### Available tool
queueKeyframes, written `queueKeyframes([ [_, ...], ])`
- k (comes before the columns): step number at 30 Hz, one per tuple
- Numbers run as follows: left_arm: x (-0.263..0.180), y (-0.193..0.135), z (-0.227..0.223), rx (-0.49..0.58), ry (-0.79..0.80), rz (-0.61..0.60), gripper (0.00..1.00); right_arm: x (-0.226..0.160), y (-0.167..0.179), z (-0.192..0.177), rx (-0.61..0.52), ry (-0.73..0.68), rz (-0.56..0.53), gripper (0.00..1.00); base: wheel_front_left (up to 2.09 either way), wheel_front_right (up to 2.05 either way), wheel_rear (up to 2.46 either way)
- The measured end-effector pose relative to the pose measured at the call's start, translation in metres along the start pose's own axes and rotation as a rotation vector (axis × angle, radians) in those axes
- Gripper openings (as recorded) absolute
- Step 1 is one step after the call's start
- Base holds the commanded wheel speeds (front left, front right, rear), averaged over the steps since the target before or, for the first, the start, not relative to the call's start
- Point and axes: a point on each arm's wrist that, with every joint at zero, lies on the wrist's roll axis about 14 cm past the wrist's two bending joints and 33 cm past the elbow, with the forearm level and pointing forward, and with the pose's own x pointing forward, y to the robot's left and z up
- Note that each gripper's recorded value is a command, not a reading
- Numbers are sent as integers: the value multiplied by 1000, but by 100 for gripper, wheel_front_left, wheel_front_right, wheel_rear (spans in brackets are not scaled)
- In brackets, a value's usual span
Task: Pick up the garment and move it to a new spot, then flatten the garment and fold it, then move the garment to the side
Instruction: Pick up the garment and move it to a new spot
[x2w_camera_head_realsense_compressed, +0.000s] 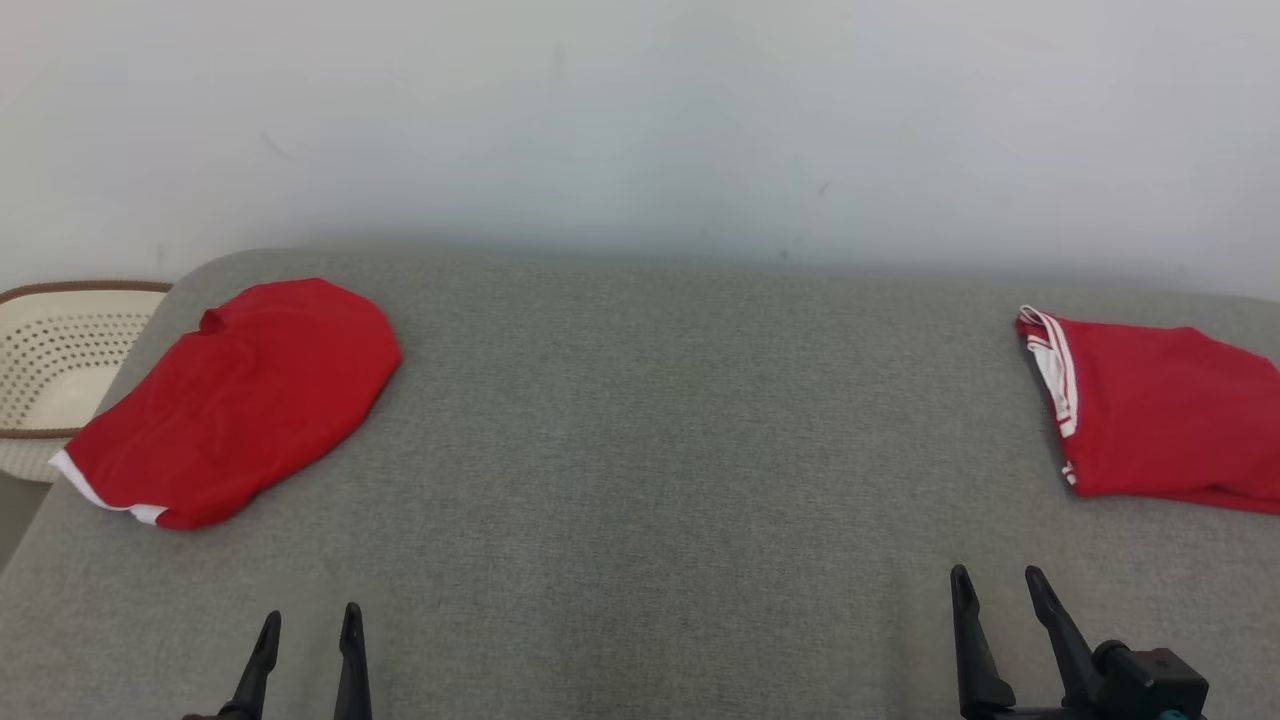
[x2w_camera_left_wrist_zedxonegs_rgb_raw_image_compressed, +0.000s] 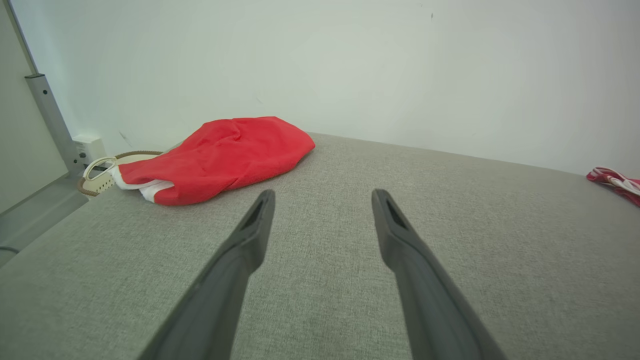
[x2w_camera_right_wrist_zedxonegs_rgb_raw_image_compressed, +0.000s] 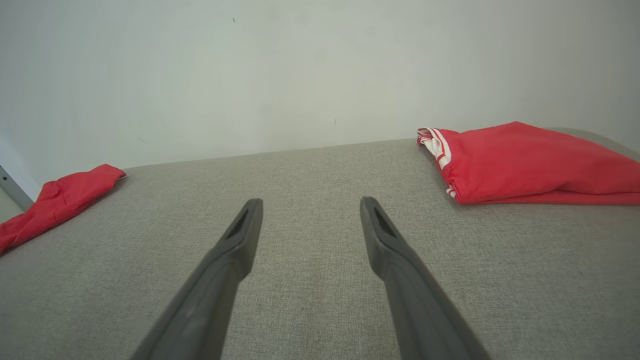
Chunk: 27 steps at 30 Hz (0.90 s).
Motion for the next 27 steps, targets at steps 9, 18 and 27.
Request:
queueKeyframes([
  [9,-20,42,8,24,-9,122,100,18,30,-6,22,14,100,100,0,0,0],
  [18,-45,81,17,51,-18,241,100,32,66,-15,48,37,216,100,0,0,0],
  [27,-71,113,26,61,-22,349,100,45,101,-18,65,37,320,100,0,0,0],
])
